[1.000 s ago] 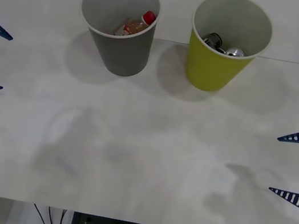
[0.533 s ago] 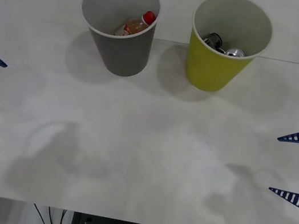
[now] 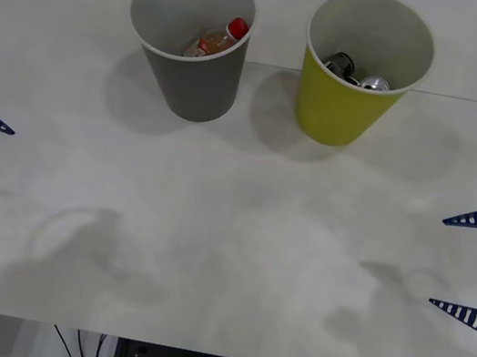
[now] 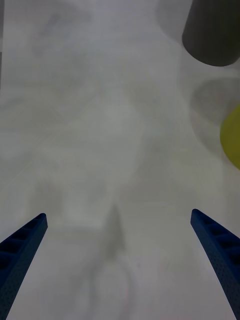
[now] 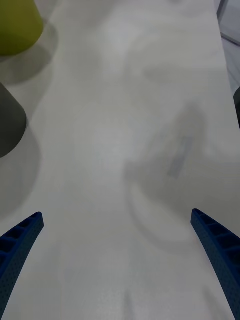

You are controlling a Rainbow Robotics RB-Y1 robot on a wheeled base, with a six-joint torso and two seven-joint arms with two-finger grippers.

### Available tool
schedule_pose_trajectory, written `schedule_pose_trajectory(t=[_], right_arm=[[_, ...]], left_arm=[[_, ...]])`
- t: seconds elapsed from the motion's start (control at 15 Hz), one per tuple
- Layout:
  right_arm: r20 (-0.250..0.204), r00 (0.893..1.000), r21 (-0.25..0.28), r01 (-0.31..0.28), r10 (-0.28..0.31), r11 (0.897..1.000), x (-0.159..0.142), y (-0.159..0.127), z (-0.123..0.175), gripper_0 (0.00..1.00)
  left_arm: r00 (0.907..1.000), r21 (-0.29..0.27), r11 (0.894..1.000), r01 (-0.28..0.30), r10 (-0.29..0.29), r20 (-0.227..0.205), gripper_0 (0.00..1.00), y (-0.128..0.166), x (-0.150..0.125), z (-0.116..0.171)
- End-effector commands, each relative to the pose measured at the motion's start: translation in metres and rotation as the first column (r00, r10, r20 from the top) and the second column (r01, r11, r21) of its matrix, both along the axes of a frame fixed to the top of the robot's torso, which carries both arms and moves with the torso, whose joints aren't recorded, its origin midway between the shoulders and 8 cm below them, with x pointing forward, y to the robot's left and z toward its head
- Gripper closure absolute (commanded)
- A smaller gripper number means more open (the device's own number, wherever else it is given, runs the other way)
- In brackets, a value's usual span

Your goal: Put the can into the green bin and the plastic bottle into the gray bin

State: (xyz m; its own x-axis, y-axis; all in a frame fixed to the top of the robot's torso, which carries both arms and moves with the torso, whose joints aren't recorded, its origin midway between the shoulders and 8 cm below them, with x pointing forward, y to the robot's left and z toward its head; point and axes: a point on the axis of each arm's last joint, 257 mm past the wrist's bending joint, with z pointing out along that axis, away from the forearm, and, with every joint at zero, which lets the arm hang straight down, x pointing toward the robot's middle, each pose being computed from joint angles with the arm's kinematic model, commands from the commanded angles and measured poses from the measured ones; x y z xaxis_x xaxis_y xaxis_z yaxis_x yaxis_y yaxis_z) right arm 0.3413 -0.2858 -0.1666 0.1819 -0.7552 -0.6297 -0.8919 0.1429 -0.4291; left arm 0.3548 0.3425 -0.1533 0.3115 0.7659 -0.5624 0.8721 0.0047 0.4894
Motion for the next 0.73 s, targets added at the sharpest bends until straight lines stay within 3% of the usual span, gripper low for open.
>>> schedule_pose_trajectory(t=[0.07, 0.73], right_arm=[[0.0, 1.0, 0.0, 0.0, 0.0, 1.0, 0.0, 0.0, 0.0, 0.0], [0.0, 1.0, 0.0, 0.0, 0.0, 1.0, 0.0, 0.0, 0.0, 0.0]], left_arm=[[0.9999, 0.0, 1.0, 0.009, -0.009, -0.005, 0.0, -0.0023, -0.0046, -0.0023], [0.9992, 0.002, 0.999, 0.032, -0.032, -0.023, 0.0, -0.0071, -0.0107, -0.0116]])
